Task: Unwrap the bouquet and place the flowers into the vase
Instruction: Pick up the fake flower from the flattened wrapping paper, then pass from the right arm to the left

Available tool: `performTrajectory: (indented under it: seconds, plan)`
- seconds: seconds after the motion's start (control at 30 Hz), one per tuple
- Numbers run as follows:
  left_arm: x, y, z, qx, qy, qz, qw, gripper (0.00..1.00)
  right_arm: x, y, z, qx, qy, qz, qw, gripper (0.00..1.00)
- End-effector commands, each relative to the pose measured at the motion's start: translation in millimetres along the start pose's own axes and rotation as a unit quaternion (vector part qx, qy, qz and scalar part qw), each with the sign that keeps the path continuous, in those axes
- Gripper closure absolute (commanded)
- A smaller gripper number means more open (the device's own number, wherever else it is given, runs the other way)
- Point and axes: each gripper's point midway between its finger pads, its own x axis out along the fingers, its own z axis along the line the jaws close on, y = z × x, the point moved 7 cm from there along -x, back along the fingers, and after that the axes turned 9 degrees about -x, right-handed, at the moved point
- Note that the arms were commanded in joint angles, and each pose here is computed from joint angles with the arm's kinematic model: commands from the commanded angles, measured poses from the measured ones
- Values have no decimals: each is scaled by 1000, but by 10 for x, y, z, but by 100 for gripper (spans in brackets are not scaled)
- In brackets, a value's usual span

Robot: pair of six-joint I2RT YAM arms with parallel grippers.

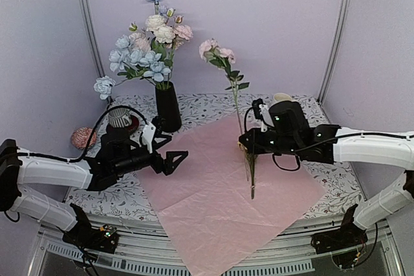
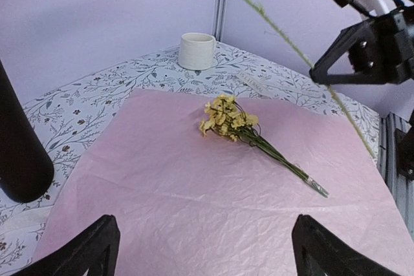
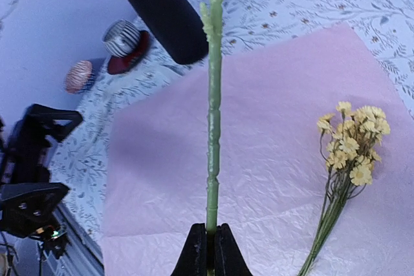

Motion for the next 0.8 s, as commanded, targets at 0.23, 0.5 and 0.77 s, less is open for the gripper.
performTrajectory:
  seconds: [0.23,0.5,0.77]
  plan:
    - [-86,-171,-206,31,46,-48,997,5,-745,-383,91,-85,-101,-255,958,97]
    - [-106,-332,-222,37,43,-89,994,2,-531,-330,314,-212,-167,-290,918,97]
    - [11,-550,-193,9,55,-127,990,2,-302,-74,436,-294,-235,-331,865,97]
